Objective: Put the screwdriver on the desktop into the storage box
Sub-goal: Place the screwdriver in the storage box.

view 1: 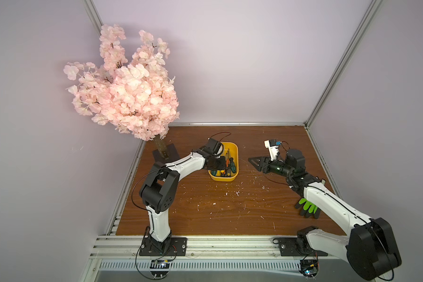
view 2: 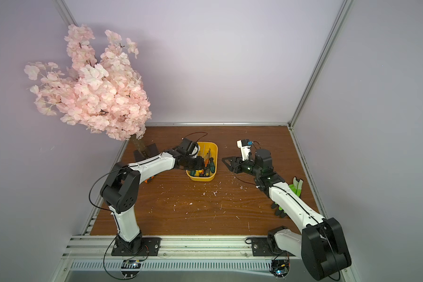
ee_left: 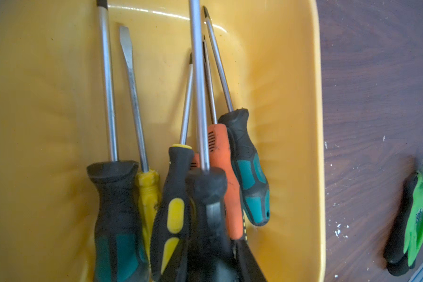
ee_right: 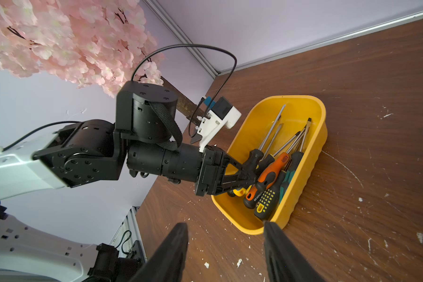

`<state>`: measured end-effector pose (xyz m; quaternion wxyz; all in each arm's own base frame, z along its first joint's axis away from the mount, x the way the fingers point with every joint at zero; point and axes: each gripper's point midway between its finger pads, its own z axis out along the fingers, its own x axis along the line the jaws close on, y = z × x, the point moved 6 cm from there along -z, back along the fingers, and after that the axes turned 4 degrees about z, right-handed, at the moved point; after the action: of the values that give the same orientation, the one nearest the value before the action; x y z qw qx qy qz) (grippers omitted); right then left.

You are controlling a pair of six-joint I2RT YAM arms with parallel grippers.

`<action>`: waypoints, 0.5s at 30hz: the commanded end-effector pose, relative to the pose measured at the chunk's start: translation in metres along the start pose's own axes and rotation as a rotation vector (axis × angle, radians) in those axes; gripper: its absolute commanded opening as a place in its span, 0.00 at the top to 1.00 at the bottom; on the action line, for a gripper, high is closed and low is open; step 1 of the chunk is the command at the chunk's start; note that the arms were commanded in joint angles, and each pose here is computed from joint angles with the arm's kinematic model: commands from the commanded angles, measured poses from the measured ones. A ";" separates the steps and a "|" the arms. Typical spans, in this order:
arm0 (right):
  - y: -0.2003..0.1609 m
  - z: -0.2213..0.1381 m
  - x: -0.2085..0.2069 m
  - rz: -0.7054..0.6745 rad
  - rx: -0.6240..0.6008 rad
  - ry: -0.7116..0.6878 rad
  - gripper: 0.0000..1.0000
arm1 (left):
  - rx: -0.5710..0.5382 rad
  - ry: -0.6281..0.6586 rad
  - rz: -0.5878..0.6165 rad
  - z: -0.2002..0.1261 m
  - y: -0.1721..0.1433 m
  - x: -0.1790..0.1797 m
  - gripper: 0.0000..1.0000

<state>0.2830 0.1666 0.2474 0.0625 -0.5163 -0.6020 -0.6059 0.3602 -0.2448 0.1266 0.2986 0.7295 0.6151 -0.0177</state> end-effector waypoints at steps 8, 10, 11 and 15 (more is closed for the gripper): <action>0.007 0.001 0.002 -0.029 -0.021 0.021 0.44 | 0.014 0.030 0.023 -0.008 0.001 -0.004 0.64; 0.007 0.002 0.001 -0.027 -0.021 0.018 0.44 | 0.013 0.028 0.027 -0.008 0.001 -0.006 0.64; 0.007 0.002 0.001 -0.027 -0.020 0.018 0.44 | 0.012 0.025 0.028 -0.008 0.001 -0.006 0.64; 0.007 0.002 -0.001 -0.026 -0.020 0.011 0.44 | 0.004 0.014 0.030 -0.012 0.003 -0.010 0.64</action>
<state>0.2858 0.1661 0.2435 0.0645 -0.5201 -0.6019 -0.6025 0.3596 -0.2436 0.1292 0.2891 0.7317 0.6171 -0.0147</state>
